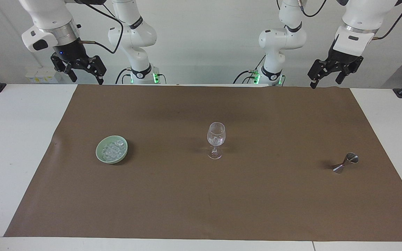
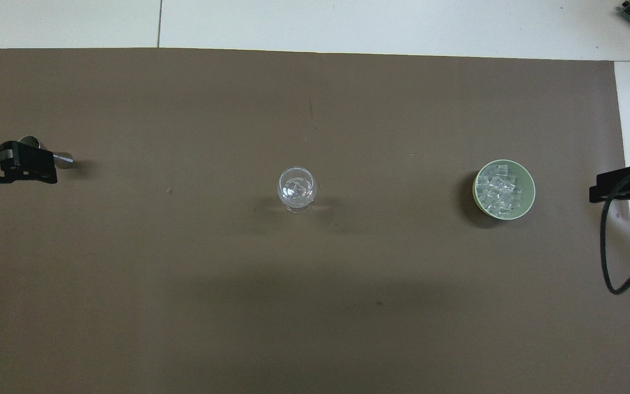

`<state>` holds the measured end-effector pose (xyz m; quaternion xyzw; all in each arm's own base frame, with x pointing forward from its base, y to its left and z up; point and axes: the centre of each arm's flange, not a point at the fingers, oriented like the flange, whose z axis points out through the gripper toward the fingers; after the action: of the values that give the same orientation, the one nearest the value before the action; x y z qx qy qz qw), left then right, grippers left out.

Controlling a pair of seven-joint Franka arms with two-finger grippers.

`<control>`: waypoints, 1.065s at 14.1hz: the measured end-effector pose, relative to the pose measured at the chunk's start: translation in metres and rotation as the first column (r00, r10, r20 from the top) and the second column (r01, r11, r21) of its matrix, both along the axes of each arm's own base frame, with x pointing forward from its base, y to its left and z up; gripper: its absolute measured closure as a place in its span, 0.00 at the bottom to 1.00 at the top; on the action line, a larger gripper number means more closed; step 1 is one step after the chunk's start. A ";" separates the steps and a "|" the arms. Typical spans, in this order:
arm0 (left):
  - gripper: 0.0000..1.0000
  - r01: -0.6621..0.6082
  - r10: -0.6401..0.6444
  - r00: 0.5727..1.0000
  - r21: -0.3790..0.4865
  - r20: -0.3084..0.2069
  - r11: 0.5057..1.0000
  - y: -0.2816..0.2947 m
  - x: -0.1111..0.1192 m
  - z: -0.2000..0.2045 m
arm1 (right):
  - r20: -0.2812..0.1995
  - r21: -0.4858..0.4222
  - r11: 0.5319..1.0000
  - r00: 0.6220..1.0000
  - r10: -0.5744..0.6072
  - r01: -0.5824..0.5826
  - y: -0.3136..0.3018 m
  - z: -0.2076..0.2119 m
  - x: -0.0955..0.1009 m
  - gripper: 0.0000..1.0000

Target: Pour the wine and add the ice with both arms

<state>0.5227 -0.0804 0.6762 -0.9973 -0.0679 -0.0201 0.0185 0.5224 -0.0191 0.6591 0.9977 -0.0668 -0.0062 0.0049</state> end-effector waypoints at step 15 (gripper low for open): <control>0.00 0.002 -0.004 1.000 -0.059 -0.031 0.998 -0.004 -0.003 -0.003 | -0.001 0.001 1.000 1.000 0.009 -0.009 0.005 -0.001 0.000 0.00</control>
<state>0.5198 -0.0847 0.6736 -0.9977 -0.0665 -0.0026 -0.0097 0.5226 -0.0139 0.6585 0.9980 -0.0624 -0.0066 0.0045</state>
